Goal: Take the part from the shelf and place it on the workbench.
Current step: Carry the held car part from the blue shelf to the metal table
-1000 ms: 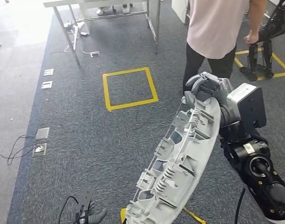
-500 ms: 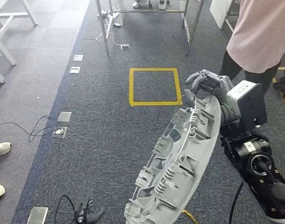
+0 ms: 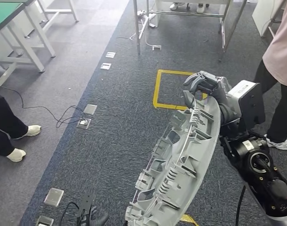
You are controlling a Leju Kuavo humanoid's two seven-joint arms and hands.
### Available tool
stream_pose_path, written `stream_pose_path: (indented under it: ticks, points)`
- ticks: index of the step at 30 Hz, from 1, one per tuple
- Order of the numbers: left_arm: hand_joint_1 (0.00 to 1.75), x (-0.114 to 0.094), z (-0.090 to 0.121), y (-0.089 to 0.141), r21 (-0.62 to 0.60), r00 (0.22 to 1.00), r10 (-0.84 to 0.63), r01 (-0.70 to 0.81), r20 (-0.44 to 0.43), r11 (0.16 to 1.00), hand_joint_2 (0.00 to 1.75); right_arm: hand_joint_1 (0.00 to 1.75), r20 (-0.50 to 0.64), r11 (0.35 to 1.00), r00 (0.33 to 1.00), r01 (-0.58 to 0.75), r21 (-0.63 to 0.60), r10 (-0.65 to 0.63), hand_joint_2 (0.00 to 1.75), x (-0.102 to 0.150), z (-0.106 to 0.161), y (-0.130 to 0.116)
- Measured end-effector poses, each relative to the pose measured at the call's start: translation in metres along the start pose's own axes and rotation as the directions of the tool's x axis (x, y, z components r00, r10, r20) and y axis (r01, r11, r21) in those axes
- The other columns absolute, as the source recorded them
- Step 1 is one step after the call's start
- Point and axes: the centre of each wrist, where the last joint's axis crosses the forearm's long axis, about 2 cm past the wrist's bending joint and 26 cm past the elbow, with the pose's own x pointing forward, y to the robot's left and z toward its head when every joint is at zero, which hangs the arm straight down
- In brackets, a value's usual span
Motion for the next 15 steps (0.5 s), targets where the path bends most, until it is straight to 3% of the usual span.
stream_pose_path:
  ticks: [15]
  points:
    - [0.0,-0.0009,0.0005,-0.0017,-0.005,1.0,0.004,-0.004,0.001,1.0,1.75,1.75,-0.016,1.0,1.0,0.001,-0.003,-0.001,1.75,-0.0044,0.0015,-0.0001]
